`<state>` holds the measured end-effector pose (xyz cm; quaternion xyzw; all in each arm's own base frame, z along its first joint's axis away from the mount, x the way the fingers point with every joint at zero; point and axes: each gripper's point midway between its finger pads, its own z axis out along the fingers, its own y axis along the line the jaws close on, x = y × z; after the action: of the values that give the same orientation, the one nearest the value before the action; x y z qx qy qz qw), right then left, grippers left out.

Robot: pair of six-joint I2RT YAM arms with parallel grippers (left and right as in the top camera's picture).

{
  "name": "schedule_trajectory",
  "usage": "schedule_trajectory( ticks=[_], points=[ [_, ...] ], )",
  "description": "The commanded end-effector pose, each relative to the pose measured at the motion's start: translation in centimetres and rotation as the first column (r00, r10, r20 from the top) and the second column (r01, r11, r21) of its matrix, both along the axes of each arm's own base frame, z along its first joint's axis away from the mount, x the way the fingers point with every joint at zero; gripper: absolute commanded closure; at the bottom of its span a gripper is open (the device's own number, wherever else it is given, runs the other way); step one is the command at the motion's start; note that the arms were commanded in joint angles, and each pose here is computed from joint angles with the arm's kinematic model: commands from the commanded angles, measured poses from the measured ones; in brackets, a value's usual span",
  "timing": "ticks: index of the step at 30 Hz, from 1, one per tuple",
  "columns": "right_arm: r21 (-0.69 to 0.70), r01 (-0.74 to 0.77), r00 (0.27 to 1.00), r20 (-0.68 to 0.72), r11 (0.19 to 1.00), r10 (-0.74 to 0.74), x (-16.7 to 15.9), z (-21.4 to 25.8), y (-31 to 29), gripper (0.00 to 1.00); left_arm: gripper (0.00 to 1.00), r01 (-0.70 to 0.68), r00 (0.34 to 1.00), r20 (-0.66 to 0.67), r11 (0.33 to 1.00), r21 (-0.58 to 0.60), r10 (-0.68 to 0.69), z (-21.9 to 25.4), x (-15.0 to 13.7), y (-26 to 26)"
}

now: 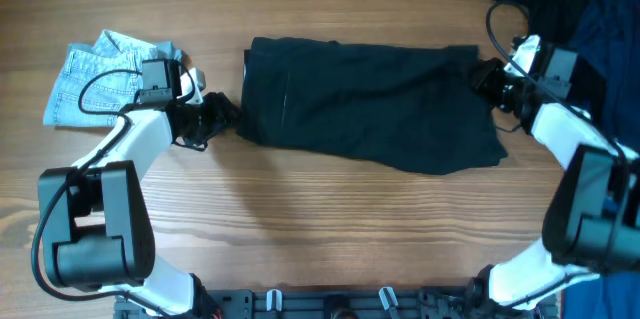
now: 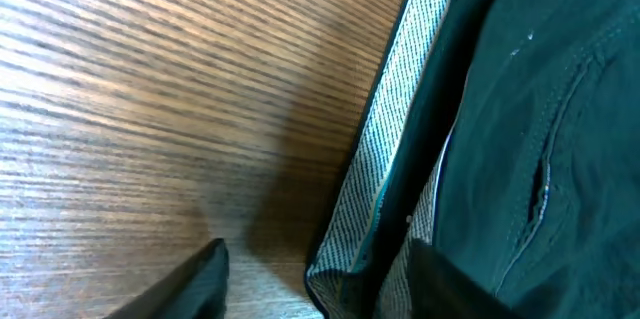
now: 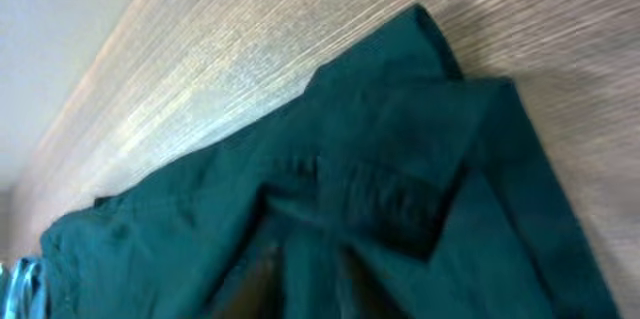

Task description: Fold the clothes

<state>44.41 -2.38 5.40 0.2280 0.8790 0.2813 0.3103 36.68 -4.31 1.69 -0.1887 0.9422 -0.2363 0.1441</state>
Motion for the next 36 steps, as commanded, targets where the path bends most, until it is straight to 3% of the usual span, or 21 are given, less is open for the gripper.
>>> schedule_trajectory(
  ticks=[1, 3, 6, 10, 12, 15, 17, 18, 19, 21, 26, 29, 33, 34, 36],
  points=[
    [0.124, 0.026, 1.0, -0.009, 0.992, -0.025, 1.4, -2.4, 0.7, 0.9, 0.54, 0.019, 1.0, -0.001, 1.0, -0.019, -0.019, -0.4, -0.2, -0.3],
    [0.112, 0.093, 0.995, 0.026, 0.989, -0.097, 3.0, -3.4, -0.5, 0.92, 0.57, 0.019, 1.0, 0.002, 1.0, -0.019, -0.019, -0.4, -0.1, -0.3],
    [-0.072, 0.325, 0.945, -0.025, 0.943, -0.328, 2.6, -5.7, -6.0, 0.92, 0.59, 0.018, 1.0, 0.0, 1.0, -0.018, -0.018, -0.4, -0.2, -0.3],
    [-0.07, 0.366, 0.929, -0.02, 0.928, -0.369, 2.4, -5.1, -8.6, 0.92, 0.6, 0.018, 1.0, -0.002, 1.0, -0.018, -0.018, -0.4, -0.2, -0.3],
    [-0.065, 0.337, 0.941, 0.007, 0.939, -0.337, 2.5, -4.1, -8.9, 0.89, 0.57, 0.017, 1.0, -0.002, 1.0, -0.015, -0.017, -0.4, -0.2, -0.3],
    [-0.018, 0.172, 0.978, 0.121, 0.985, -0.169, 2.9, 0.2, -7.0, 0.82, 0.53, 0.078, 0.996, 0.035, 0.996, -0.034, -0.077, 0.2, -0.1, -0.9],
    [0.021, 0.038, 0.981, 0.19, 0.999, -0.042, 2.1, 4.3, -4.5, 0.78, 0.48, 0.182, 0.976, 0.145, 0.977, -0.109, -0.165, 3.5, 0.9, -2.7],
    [0.038, -0.01, 0.978, 0.208, 0.999, 0.002, 1.5, 5.8, -3.6, 0.76, 0.48, 0.207, 0.964, 0.194, 0.972, -0.114, -0.182, 5.1, 1.5, -3.0],
    [0.062, -0.049, 0.976, 0.215, 0.997, 0.035, 0.8, 7.2, -2.6, 0.75, 0.55, 0.215, 0.954, 0.238, 0.971, -0.107, -0.185, 6.7, 2.3, -3.0],
    [0.133, -0.107, 0.987, 0.133, 0.985, 0.089, -2.2, 8.7, 0.4, 0.76, 0.96, 0.239, 0.907, 0.372, 0.969, -0.065, -0.199, 11.0, 4.9, -3.3],
    [0.123, -0.312, 0.946, -0.049, 0.942, 0.32, -6.6, 5.3, 7.3, 0.76, 0.96, 0.312, 0.827, 0.489, 0.95, 0.012, -0.278, 12.2, 7.2, -7.0],
    [0.014, -0.343, 0.926, -0.162, 0.939, 0.341, -7.5, 2.9, 9.5, 0.74, 0.96, 0.395, 0.789, 0.474, 0.914, 0.095, -0.39, 9.6, 7.0, -11.1],
    [-0.061, -0.282, 0.916, -0.312, 0.957, 0.25, -8.5, 0.1, 10.5, 0.73, 0.96, 0.395, 0.836, 0.328, 0.898, 0.195, -0.439, 2.6, 6.5, -12.7],
    [-0.068, -0.237, 0.907, -0.374, 0.969, 0.195, -9.1, -1.1, 10.3, 0.65, 0.96, 0.386, 0.852, 0.294, 0.899, 0.209, -0.434, 1.2, 6.4, -12.5],
    [-0.032, -0.133, 0.862, -0.497, 0.991, 0.1, -10.7, -4.1, 10.4, 0.69, 0.96, 0.283, 0.912, 0.216, 0.916, 0.286, -0.349, -1.7, 6.8, -10.1]
  ],
)
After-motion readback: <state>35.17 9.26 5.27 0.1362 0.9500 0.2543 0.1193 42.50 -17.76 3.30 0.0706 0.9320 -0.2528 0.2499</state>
